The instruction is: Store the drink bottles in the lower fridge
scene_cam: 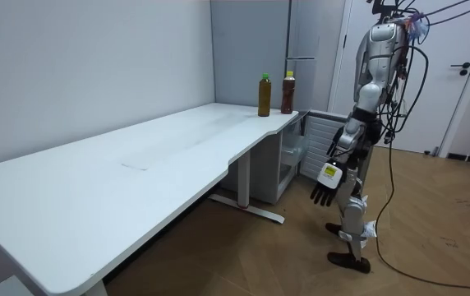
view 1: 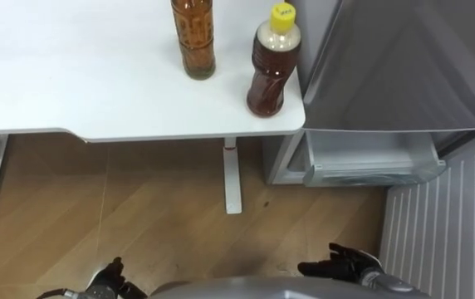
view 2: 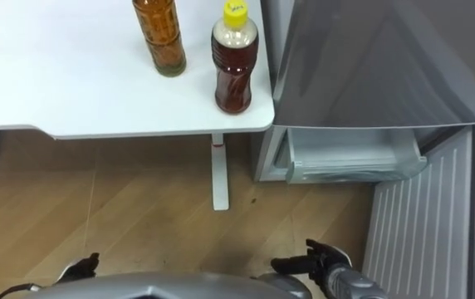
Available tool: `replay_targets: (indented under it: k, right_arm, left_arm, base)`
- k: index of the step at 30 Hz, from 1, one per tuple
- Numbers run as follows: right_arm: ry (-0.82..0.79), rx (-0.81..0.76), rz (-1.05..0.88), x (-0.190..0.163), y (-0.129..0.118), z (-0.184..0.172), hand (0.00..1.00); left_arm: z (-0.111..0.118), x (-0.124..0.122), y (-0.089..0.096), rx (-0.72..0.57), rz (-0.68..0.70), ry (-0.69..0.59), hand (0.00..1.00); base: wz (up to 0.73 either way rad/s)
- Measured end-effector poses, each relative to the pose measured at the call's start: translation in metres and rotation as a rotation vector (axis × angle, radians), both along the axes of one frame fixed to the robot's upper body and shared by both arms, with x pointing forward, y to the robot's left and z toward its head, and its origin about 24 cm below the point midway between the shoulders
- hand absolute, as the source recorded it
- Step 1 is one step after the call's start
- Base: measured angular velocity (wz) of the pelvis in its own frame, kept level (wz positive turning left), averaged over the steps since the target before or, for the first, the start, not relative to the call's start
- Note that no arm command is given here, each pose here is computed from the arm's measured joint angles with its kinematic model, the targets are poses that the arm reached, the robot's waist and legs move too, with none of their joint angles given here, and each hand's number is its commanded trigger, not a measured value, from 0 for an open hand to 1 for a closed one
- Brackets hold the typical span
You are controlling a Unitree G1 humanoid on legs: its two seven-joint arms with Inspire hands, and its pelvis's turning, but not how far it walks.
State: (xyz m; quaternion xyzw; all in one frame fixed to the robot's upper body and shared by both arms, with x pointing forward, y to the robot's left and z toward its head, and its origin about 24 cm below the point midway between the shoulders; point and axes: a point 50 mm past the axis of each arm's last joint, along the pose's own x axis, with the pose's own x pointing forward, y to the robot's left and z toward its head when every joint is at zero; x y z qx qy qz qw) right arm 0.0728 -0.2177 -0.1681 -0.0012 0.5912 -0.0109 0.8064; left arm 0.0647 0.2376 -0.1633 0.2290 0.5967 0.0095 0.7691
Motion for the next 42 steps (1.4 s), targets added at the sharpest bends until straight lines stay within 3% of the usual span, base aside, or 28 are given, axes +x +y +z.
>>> replay_targets:
  k: [8, 13, 22, 30, 35, 42]
  right_arm:
    - [0.010, 0.005, -0.047, -0.006, -0.001, -0.001, 0.00]
    - [0.011, 0.003, -0.081, -0.009, -0.002, -0.001, 0.00]
    - [0.015, -0.019, -0.155, -0.018, -0.009, -0.001, 0.00]
    - [0.010, -0.089, -0.172, -0.024, -0.014, 0.000, 0.00]
    - [0.000, -0.098, -0.173, -0.024, -0.015, 0.000, 0.00]
    - [-0.019, -0.099, -0.178, -0.024, -0.015, 0.001, 0.00]
  left_arm:
    - [0.002, -0.004, 0.007, 0.072, 0.102, -0.058, 0.00]
    - [0.005, -0.008, 0.011, 0.103, 0.329, -0.154, 0.00]
    - [0.019, -0.012, 0.037, 0.267, 0.697, -0.316, 0.00]
    - [0.061, 0.032, 0.057, 0.434, 0.887, -0.691, 0.00]
    - [0.077, 0.044, 0.056, 0.448, 0.927, -0.816, 0.00]
    - [0.128, 0.082, 0.057, 0.414, 0.923, -1.142, 0.00]
  base:
    - [0.00]
    - [0.03]
    - [0.05]
    - [0.03]
    - [0.00]
    - [0.04]
